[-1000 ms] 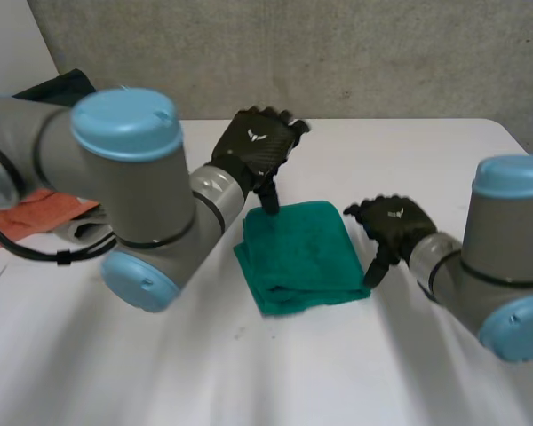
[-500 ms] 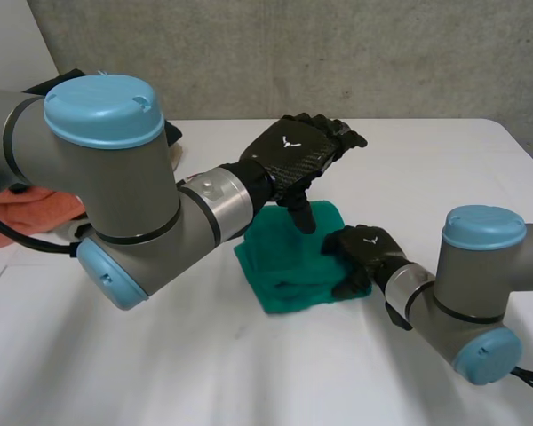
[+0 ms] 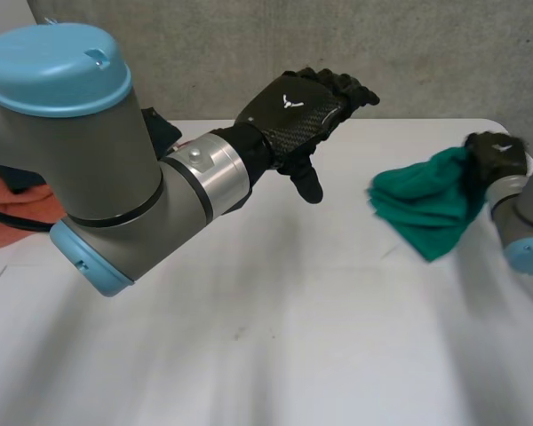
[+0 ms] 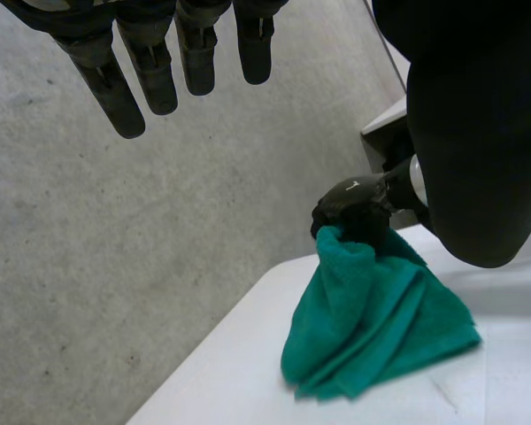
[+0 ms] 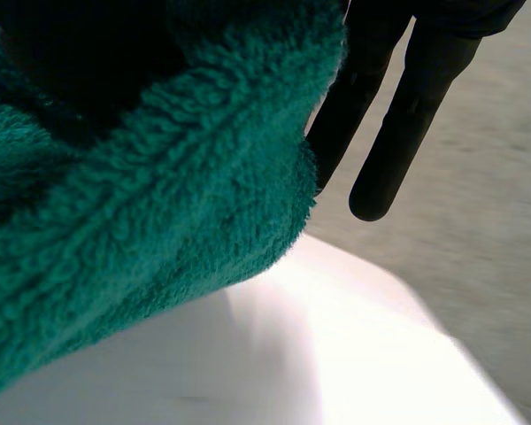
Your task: Fold the laundry.
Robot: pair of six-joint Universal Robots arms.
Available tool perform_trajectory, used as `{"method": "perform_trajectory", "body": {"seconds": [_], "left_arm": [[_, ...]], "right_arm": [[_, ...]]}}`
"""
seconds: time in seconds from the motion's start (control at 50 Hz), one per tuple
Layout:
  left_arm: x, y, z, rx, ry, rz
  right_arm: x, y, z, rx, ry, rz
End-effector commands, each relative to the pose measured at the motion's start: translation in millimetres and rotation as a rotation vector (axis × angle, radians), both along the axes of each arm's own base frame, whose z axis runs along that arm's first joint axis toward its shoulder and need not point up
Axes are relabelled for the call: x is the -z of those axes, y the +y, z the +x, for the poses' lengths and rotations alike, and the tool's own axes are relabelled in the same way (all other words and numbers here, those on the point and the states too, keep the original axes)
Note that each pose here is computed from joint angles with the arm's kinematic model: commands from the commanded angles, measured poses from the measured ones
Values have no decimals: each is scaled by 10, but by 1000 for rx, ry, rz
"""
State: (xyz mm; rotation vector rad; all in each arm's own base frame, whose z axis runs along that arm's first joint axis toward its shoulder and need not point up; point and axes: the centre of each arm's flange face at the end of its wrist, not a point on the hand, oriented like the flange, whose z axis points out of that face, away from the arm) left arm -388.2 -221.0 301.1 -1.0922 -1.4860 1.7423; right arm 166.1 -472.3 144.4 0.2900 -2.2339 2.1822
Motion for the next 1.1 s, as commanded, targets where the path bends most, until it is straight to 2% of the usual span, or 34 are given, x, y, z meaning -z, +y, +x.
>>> {"method": "perform_trajectory", "body": {"seconds": [0.02, 0.12, 0.24, 0.52, 0.6, 0.7, 0.82, 0.88, 0.96, 0.98, 1.02, 1.04, 1.1], "left_arm": [[-60, 12, 7, 2, 18, 1], [-62, 11, 6, 3, 19, 0], [-44, 10, -2, 3, 18, 3], [-37, 84, -38, 19, 17, 7], [-45, 125, -53, 29, 18, 6], [-51, 139, -58, 32, 19, 5], [-159, 143, -34, 20, 41, -15], [-252, 102, -4, -2, 67, -31], [-501, -97, 138, -142, 132, -78], [-605, -300, 296, -269, 159, -97], [-684, -560, 522, -422, 178, -119], [-717, -813, 767, -563, 177, -140], [-715, -1101, 1075, -704, 115, -194]], "right_arm": [[61, -569, -624, 199, 1, -90], [108, -827, -1074, 301, 2, -112], [112, -906, -1316, 344, 3, -140], [195, -625, -1367, 340, 10, 110], [-26, -434, -1533, 373, 46, 156], [-370, -314, -1514, 371, 194, 120], [-1018, -233, -1433, 376, 351, -116], [-1164, -165, -1293, 346, 359, -203], [-1292, 53, -693, 152, 363, -343], [-1268, 181, -413, 53, 368, -374], [-1212, 321, -171, -40, 375, -388], [-1127, 471, 11, -119, 386, -373], [-998, 713, 232, -217, 419, -326]]}}
